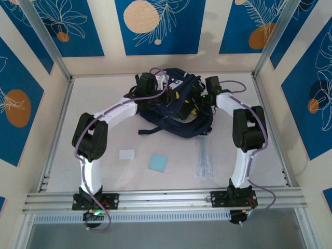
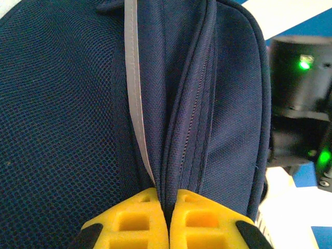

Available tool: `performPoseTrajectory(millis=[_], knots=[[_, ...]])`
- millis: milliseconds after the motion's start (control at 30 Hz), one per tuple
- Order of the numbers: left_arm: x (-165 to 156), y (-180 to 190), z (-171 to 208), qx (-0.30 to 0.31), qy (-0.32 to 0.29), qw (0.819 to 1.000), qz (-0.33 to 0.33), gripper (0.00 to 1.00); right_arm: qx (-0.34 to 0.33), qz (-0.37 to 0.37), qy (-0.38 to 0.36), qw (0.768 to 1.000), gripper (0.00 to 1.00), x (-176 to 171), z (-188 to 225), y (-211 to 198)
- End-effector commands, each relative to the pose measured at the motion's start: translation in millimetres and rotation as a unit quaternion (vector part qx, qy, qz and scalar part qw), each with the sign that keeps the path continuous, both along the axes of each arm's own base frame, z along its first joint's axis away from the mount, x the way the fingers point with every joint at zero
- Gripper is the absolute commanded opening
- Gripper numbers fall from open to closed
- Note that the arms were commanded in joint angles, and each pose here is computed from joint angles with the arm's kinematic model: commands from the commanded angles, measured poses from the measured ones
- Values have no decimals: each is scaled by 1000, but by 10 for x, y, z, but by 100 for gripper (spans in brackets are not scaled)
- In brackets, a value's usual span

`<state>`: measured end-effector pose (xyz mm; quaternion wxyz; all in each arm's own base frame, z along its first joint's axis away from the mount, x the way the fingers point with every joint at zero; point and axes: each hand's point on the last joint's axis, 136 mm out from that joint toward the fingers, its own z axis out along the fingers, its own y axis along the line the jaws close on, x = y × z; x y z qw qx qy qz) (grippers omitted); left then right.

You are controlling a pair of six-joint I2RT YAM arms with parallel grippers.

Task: Pack the student bag
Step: Place the glasses case in the student bag.

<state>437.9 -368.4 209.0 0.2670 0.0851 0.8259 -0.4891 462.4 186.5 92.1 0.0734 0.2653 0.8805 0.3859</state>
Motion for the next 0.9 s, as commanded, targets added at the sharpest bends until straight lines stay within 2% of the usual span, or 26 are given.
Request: performPoseTrajectory(millis=[0, 67, 267, 333, 367, 467, 533, 567, 700, 800, 867], knots=[[-46, -21, 748, -69, -86, 994, -23, 0, 21, 25, -13, 999, 67, 125, 192, 258], [-45, -4, 733, -69, -86, 994, -22, 0, 9, 25, -8, 1000, 82, 110, 140, 235], [-78, 2, 730, -71, -82, 994, -27, 0, 7, 29, -12, 999, 80, 49, -10, 231], [-90, -2, 745, -73, -81, 994, -30, 0, 7, 35, -15, 999, 74, 56, -63, 288], [-104, -6, 757, -74, -81, 993, -31, 0, 7, 35, -18, 999, 65, 71, -87, 315], [-143, -23, 789, -76, -81, 993, -37, 0, 11, 33, -31, 999, 29, 159, -174, 422], [-173, -33, 804, -76, -80, 993, -42, 0, 34, 40, -46, 998, 13, 261, -172, 568], [-183, -30, 812, -75, -81, 993, -42, 0, 50, 47, -54, 996, 12, 317, -152, 670], [-160, 27, 763, -56, -87, 994, -30, 0, 101, 102, -85, 986, 15, 407, 49, 1075], [-80, 124, 651, -45, -81, 996, -10, 0, 81, 124, -95, 984, 18, 289, 202, 1039], [-16, 194, 572, -43, -72, 996, 5, 0, 57, 126, -93, 986, 21, 128, 296, 877]])
